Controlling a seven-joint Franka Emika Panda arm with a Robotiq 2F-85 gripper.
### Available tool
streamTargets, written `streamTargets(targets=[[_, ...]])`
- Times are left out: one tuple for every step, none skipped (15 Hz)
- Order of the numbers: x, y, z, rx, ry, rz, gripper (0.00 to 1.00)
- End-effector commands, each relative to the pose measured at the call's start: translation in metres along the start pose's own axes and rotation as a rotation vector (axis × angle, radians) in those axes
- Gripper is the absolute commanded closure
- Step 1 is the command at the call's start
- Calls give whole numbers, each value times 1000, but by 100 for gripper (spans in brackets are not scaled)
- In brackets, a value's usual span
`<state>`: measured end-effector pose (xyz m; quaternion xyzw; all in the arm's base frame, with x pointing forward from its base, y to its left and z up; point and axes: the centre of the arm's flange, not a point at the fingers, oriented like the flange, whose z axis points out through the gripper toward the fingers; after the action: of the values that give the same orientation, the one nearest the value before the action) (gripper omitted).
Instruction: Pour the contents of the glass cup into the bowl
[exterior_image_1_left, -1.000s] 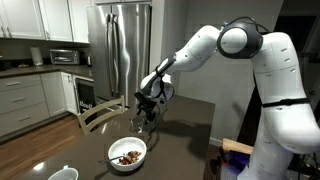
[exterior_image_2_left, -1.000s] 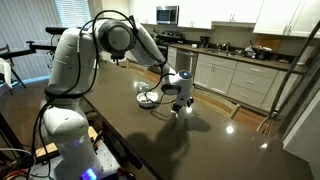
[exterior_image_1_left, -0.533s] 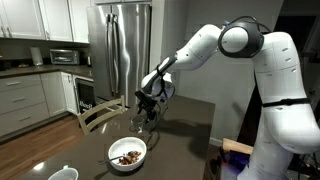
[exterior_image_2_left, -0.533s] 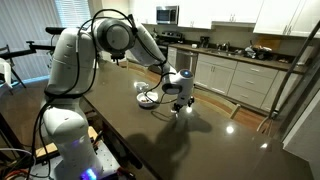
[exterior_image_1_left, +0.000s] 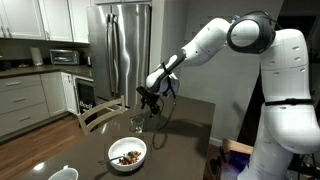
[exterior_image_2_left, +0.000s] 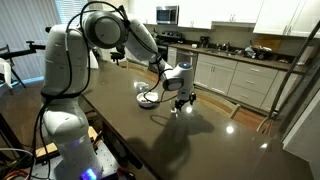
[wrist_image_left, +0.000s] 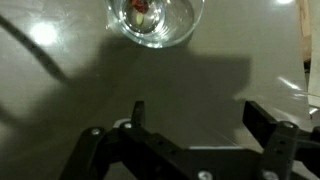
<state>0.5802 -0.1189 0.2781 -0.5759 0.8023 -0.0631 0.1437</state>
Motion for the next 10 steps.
streamTargets(targets=[[-13, 6, -37, 23, 43, -56, 0], [-16, 5, -42, 45, 46, -93, 0], [-18, 3, -48, 59, 50, -122, 0], [-19, 1, -54, 80, 48, -149, 0], [-21, -1, -60, 100, 44, -167, 0], [-22, -3, -66, 121, 37, -182, 0], [-24, -4, -72, 143, 23, -208, 0], [-26, -3, -77, 161, 10, -251, 0], [-29, -2, -82, 174, -12, -315, 0], [-34, -13, -69, 137, 24, -235, 0]])
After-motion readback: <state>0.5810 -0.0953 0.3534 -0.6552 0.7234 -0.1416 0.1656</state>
